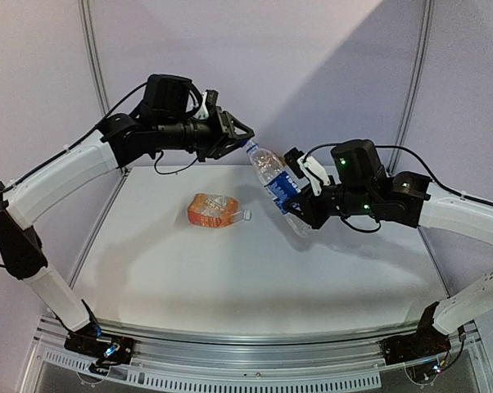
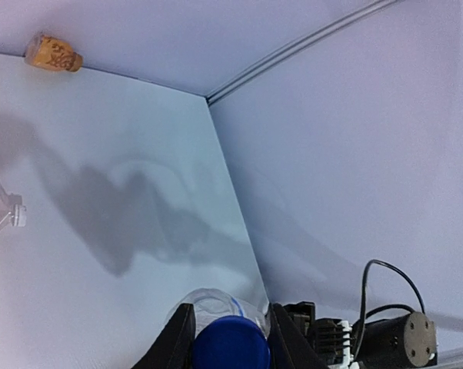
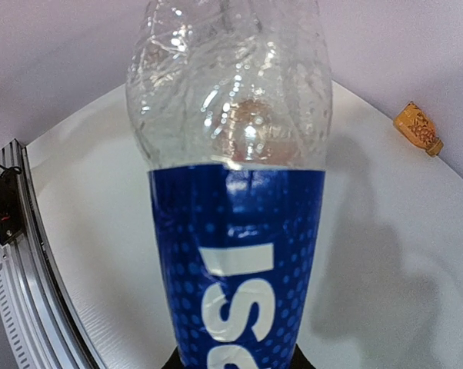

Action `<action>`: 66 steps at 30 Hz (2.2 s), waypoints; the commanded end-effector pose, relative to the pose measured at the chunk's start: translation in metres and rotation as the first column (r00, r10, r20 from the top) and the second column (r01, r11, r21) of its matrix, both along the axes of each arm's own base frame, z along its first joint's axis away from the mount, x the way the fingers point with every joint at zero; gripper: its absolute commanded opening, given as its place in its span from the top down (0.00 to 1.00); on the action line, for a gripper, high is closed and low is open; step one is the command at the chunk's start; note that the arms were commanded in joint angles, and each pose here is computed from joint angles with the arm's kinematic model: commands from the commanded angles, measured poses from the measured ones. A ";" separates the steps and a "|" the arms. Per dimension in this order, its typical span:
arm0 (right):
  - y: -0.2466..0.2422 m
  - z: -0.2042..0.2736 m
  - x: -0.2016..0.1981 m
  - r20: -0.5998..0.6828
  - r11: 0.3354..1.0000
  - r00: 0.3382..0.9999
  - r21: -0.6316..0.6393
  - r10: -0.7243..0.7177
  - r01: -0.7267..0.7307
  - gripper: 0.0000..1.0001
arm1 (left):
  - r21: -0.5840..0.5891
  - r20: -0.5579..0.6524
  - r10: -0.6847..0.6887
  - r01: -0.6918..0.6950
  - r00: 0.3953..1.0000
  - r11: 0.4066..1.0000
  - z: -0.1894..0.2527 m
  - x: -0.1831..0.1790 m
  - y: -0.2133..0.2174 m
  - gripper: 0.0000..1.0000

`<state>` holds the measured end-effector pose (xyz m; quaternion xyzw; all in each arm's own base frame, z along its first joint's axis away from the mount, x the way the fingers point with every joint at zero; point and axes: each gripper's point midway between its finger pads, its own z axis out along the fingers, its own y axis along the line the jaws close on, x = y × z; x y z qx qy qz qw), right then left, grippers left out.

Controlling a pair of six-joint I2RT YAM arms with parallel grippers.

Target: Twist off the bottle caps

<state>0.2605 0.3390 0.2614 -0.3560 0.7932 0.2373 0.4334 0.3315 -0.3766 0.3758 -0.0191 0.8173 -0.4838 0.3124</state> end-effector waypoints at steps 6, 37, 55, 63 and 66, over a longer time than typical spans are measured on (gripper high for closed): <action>-0.013 0.003 0.009 0.038 0.995 0.995 -0.013 -0.093 0.094 1.00 | 0.147 -0.029 0.077 -0.072 0.997 0.987 -0.029 -0.001 0.019 0.74; -0.043 0.009 0.009 0.067 0.977 0.974 0.024 -0.215 0.213 1.00 | 0.552 0.020 0.152 -0.138 0.988 0.823 -0.289 -0.020 0.097 0.73; -0.046 0.010 0.008 0.061 0.974 0.972 0.034 -0.225 0.224 1.00 | 0.663 -0.023 0.146 -0.094 0.989 0.743 -0.347 -0.026 0.110 0.58; -0.043 0.009 0.007 0.059 0.977 0.975 0.030 -0.214 0.212 1.00 | 0.661 -0.023 0.192 -0.129 0.981 0.739 -0.334 -0.026 0.116 0.48; -0.043 0.009 0.007 0.060 0.977 0.975 0.030 -0.213 0.212 1.00 | 0.662 -0.010 0.220 -0.159 0.975 0.733 -0.322 -0.025 0.121 0.40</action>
